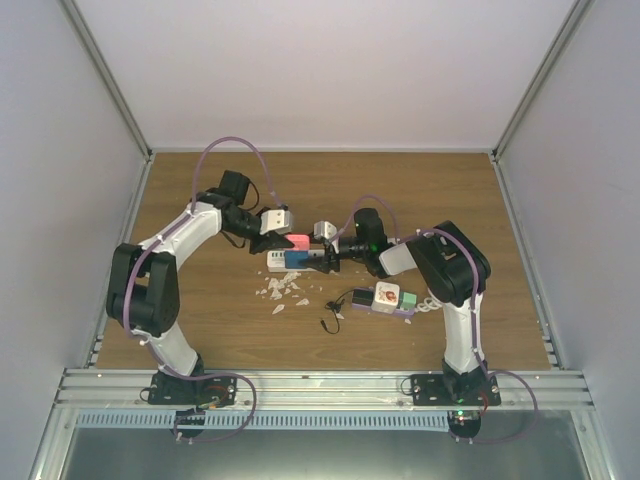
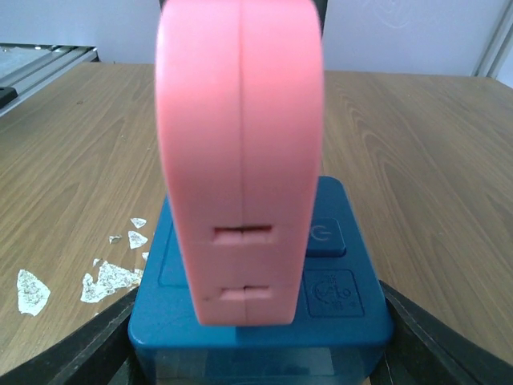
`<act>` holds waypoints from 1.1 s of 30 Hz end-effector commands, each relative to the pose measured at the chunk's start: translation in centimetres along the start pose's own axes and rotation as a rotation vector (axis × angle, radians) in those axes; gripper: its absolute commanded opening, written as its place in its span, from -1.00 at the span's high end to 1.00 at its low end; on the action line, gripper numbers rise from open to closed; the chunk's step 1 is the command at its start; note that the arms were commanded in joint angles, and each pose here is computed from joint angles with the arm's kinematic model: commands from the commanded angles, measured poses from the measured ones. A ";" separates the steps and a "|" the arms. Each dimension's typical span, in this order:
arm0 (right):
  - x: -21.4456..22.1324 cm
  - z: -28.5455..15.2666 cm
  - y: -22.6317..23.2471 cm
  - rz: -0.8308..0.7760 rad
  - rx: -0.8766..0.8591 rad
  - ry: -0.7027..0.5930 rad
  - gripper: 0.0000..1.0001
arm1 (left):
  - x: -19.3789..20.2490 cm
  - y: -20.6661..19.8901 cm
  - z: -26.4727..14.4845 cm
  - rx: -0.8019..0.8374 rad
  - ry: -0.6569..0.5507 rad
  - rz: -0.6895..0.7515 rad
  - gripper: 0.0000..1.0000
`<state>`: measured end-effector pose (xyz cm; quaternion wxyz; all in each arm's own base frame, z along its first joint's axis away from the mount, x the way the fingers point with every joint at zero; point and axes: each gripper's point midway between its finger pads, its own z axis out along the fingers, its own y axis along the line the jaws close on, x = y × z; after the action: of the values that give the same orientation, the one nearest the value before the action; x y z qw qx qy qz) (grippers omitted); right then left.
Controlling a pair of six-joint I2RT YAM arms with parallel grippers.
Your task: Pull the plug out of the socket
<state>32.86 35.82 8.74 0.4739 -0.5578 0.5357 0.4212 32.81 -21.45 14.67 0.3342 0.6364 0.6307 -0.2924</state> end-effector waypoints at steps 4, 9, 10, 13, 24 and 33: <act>2.0 0.5 -0.4 0.024 0.019 0.050 0.21 | -4.0 -0.1 -2.0 -0.026 -0.147 0.124 0.79; 2.7 0.6 -0.7 0.038 0.019 0.079 0.28 | -4.0 -0.3 -1.8 -0.002 -0.158 0.108 0.81; 2.7 0.6 -0.6 0.043 0.017 0.081 0.28 | -4.0 -0.3 -1.8 -0.001 -0.158 0.110 0.81; 2.8 0.5 -0.5 0.045 0.013 0.082 0.28 | -3.8 -0.4 -1.8 0.000 -0.151 0.113 0.81; 0.9 0.0 -0.5 0.027 0.012 0.043 -0.58 | -2.7 0.3 -3.7 -0.030 -0.116 0.072 0.81; -2.3 -0.4 -1.0 0.023 0.012 0.019 -0.99 | -4.2 0.9 -5.3 -0.055 -0.163 -0.018 0.79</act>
<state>33.42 35.62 7.91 0.4471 -0.5496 0.5679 0.4190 33.25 -19.82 18.09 0.3707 0.6120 0.6217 -0.3185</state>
